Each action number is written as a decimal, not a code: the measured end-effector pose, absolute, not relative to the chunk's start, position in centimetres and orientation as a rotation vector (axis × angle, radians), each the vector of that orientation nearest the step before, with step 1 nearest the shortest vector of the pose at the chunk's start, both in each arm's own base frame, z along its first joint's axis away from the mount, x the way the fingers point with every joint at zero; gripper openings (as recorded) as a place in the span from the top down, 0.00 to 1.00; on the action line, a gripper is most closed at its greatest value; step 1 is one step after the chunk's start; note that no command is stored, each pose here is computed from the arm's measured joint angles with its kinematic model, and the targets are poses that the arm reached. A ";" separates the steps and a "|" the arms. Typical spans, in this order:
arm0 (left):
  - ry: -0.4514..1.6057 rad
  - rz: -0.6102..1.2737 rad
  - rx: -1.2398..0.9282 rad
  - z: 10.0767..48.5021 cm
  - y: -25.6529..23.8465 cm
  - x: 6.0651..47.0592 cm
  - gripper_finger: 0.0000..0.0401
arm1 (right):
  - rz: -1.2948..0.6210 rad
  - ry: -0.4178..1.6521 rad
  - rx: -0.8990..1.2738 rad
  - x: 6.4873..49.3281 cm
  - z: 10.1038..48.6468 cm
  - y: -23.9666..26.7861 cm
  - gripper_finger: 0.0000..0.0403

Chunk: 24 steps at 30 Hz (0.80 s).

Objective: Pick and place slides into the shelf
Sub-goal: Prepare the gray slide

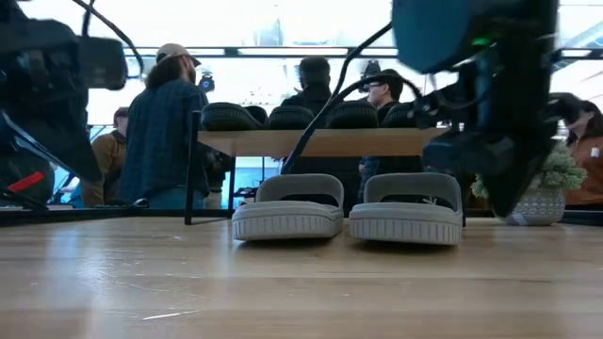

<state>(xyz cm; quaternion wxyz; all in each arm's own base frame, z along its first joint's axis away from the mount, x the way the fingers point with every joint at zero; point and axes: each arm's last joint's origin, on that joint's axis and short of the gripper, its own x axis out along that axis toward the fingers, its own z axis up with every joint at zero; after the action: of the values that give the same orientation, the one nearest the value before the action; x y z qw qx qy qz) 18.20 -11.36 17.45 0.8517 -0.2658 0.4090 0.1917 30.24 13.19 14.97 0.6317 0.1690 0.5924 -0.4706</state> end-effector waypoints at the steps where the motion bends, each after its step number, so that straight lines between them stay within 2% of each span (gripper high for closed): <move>1: 0.868 0.404 -0.563 17.3 -11.1 18.4 0.98 | -1.058 1.356 0.382 30.5 14.8 12.9 0.97; 5: 0.886 0.427 -0.565 16.6 -10.1 18.7 0.98 | -0.976 1.327 0.395 31.7 14.6 12.0 0.97; 15: 0.904 0.454 -0.561 15.9 -9.5 18.5 0.98 | -0.952 1.284 0.288 33.3 15.6 8.8 0.97; 24: 0.913 0.452 -0.539 15.8 -9.3 18.5 0.98 | -0.896 1.215 0.348 34.4 15.7 8.6 0.97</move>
<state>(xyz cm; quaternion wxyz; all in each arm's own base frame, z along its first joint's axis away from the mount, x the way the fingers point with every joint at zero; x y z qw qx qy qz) 18.52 -9.30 15.82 0.8387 -0.2547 0.4314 0.2136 34.38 8.55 15.71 0.7147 0.1572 0.5483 -0.4047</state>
